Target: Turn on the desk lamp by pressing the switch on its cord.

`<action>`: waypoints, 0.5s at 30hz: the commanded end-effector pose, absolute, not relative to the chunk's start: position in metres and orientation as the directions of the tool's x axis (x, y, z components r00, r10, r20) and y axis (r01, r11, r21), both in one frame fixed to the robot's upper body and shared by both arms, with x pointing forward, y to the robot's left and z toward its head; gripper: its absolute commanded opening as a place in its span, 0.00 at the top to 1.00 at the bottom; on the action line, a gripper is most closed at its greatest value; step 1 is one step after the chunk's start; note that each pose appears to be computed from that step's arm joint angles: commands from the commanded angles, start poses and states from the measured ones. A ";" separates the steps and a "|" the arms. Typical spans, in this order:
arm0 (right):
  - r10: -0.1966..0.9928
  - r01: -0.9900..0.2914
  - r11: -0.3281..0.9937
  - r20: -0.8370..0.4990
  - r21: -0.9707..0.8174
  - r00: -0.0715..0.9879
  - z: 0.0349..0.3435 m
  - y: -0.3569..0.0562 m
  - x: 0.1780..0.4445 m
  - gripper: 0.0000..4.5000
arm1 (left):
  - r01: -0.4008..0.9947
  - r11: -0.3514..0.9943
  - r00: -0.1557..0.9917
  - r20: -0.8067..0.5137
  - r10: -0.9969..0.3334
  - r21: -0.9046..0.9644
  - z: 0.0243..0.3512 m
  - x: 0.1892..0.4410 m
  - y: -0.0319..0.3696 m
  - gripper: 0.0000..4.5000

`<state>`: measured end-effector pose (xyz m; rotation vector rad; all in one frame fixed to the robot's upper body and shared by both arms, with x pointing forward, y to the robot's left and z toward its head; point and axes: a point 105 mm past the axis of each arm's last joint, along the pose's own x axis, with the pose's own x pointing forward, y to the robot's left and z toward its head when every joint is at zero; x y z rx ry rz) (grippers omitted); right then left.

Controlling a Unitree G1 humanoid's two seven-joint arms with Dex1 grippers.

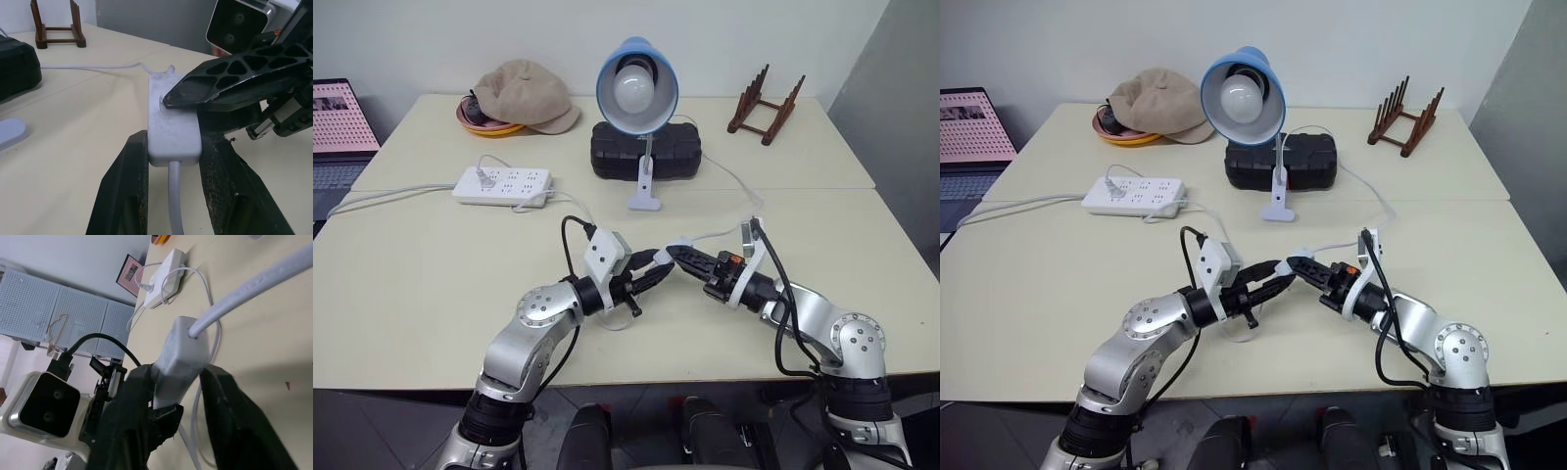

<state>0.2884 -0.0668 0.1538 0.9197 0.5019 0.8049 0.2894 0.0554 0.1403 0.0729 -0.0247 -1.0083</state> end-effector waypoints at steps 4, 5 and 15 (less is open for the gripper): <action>0.795 -0.434 0.355 -0.024 0.828 0.606 0.162 -0.065 0.285 0.89 | 0.856 0.507 0.506 0.035 -0.862 0.101 0.154 0.284 0.048 0.76; 0.796 -0.437 0.363 -0.029 0.823 0.605 0.161 -0.065 0.285 0.89 | 0.856 0.507 0.506 0.034 -0.862 0.101 0.154 0.284 0.048 0.76; 0.785 -0.452 0.388 -0.031 0.803 0.619 0.159 -0.067 0.287 0.69 | 0.854 0.506 0.510 -0.003 -0.860 0.123 0.148 0.283 0.053 0.76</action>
